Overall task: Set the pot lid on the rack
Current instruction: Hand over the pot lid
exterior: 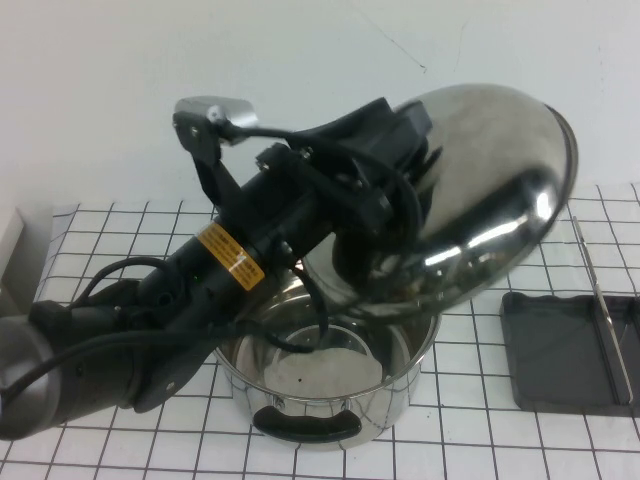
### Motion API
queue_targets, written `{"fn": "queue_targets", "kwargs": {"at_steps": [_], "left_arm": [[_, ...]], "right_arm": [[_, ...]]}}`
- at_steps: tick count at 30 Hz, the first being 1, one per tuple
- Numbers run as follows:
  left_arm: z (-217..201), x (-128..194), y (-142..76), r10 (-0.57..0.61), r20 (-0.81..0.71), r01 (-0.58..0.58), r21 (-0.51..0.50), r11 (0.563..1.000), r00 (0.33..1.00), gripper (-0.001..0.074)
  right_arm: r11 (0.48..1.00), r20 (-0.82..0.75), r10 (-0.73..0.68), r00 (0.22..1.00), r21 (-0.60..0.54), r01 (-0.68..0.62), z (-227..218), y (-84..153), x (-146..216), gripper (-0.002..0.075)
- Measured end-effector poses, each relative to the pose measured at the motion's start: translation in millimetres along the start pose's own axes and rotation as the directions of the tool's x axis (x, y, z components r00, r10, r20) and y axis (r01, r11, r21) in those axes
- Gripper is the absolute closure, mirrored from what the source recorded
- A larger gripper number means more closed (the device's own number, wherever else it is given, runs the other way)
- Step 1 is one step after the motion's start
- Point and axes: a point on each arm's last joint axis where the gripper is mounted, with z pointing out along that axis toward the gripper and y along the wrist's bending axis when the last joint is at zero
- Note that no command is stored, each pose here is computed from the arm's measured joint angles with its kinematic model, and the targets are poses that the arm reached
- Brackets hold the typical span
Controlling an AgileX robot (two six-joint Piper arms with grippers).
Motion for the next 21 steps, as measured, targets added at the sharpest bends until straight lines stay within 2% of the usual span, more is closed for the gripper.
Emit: {"fn": "queue_targets", "kwargs": {"at_steps": [3, 6, 14, 21], "left_arm": [[0, -4, 4, -0.111, 0.053, 0.113, -0.04, 0.993, 0.992, 0.0418], [-1, -7, 7, -0.195, 0.096, 0.201, -0.063, 0.978, 0.976, 0.0418], [-1, -9, 8, -0.231, 0.113, 0.24, -0.068, 0.968, 0.966, 0.0418], [-1, -8, 8, -0.228, 0.102, 0.235, -0.062, 0.97, 0.968, 0.0418]], "right_arm": [[0.997, 0.005, 0.002, 1.0, -0.079, -0.001, 20, 5, -17, 0.0356], [0.99, -0.013, 0.039, 0.999, -0.138, -0.041, 44, 2, -23, 0.0296], [0.932, -0.217, 0.136, 0.967, -0.304, -0.199, 100, -1, -25, 0.0272], [0.882, -0.29, 0.16, 0.944, -0.387, -0.269, 129, 0, -38, 0.0271]]}}
